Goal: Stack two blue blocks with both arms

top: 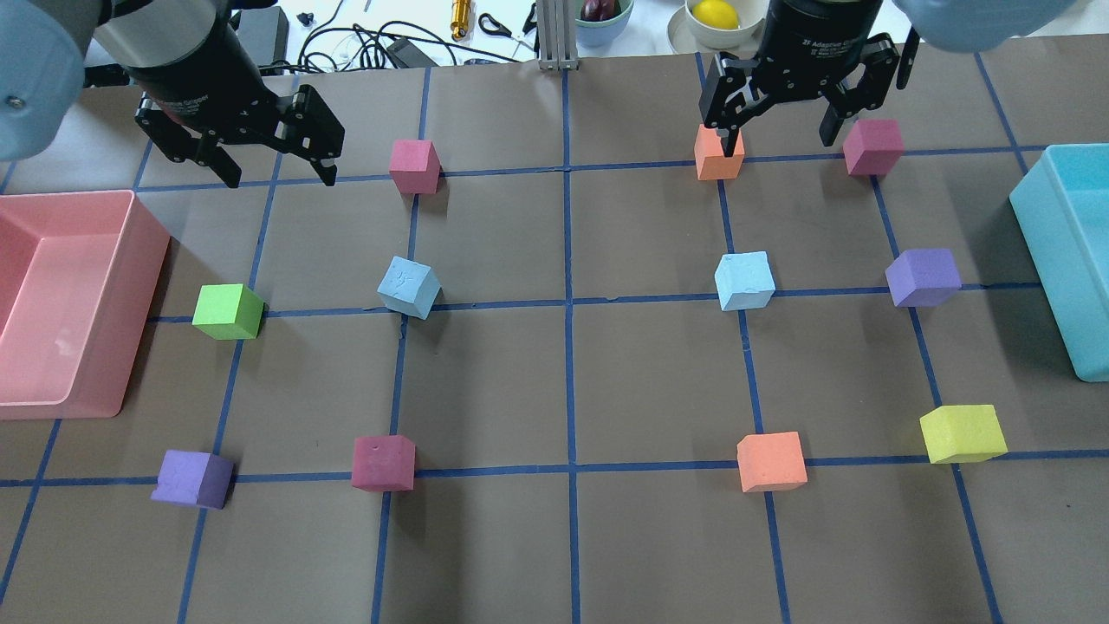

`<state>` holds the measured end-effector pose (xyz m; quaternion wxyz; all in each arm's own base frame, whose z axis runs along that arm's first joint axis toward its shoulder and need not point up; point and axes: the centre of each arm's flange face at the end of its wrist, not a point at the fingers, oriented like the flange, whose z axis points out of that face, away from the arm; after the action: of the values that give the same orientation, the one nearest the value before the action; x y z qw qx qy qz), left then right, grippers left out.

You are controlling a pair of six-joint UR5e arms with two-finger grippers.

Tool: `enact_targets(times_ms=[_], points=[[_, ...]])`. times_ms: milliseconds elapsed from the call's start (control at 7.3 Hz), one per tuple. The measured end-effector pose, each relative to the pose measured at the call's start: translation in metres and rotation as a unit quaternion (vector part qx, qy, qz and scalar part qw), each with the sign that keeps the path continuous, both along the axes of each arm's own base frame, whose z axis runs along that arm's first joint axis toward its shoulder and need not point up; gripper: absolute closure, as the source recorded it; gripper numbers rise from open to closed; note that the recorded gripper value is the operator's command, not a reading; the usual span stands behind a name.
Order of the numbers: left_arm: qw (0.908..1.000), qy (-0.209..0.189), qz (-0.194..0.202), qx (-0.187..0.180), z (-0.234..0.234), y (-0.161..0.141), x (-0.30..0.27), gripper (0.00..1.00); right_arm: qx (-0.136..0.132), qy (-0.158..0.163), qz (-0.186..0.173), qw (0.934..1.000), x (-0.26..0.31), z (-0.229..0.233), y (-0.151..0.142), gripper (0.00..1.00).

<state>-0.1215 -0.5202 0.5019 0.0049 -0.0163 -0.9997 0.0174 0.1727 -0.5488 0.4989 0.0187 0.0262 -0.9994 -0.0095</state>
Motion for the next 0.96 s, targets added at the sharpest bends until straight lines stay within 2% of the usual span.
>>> enact_targets(times_ms=[411,685,959], points=[[0.9996,0.005,-0.003,0.029,-0.068,-0.02,-0.004,0.0,0.015,0.001,-0.004,0.9999,-0.005,-0.023,-0.014,0.0],[0.9997,0.006,-0.02,0.015,-0.14,-0.03,-0.012,0.0,0.031,0.005,-0.018,0.9993,-0.021,-0.078,-0.04,0.0],[0.9985,0.005,-0.052,0.014,-0.201,-0.036,-0.028,0.0,0.021,0.003,-0.017,0.9996,-0.037,-0.164,-0.06,0.0]])
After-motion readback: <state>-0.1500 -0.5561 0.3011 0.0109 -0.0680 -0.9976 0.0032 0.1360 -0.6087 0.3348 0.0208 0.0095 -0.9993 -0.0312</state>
